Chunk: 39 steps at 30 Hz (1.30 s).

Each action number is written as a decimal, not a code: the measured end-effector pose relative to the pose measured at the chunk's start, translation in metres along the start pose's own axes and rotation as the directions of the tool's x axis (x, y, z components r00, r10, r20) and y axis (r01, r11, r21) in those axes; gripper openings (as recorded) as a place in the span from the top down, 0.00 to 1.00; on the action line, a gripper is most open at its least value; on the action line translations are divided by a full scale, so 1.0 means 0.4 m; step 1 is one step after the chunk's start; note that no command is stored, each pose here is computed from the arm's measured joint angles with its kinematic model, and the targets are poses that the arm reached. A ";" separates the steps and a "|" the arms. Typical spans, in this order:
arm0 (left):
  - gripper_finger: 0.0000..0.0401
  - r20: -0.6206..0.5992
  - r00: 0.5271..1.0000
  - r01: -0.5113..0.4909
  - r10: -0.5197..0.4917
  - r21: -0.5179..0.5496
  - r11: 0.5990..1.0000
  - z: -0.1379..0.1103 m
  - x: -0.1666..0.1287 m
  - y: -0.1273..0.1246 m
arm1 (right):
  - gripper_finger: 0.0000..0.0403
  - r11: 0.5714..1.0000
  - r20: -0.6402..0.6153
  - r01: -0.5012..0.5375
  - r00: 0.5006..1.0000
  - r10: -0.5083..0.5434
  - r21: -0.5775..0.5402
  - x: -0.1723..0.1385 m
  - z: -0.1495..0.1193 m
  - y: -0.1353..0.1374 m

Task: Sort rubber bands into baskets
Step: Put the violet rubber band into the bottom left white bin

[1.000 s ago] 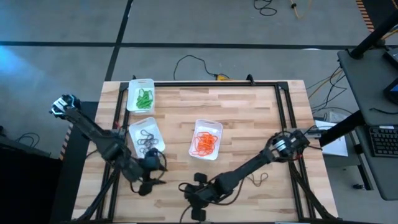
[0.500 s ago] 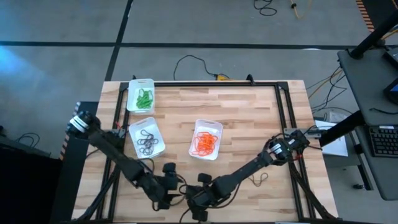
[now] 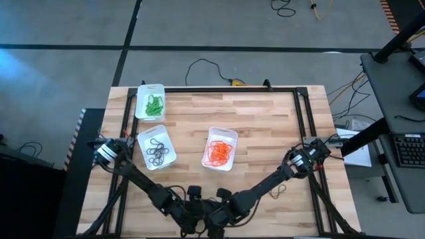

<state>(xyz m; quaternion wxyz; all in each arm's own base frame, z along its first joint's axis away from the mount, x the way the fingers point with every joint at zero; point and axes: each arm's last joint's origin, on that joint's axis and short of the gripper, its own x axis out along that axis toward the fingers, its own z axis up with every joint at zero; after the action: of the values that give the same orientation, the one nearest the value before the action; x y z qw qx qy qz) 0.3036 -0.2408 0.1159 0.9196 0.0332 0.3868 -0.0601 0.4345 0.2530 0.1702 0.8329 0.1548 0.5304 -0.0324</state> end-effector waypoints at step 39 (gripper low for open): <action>0.99 0.040 0.999 0.027 -0.017 -0.285 0.958 -0.030 0.000 0.062 | 0.63 0.966 -0.027 0.026 0.999 -0.019 0.256 -0.016 -0.033 0.001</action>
<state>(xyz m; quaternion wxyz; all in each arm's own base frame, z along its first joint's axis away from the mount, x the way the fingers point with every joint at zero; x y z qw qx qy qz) 0.2984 -0.2150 0.1078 0.9212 -0.1052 0.3744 -0.0146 0.4203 0.2567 0.1707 0.7988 0.2557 0.5337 -0.1083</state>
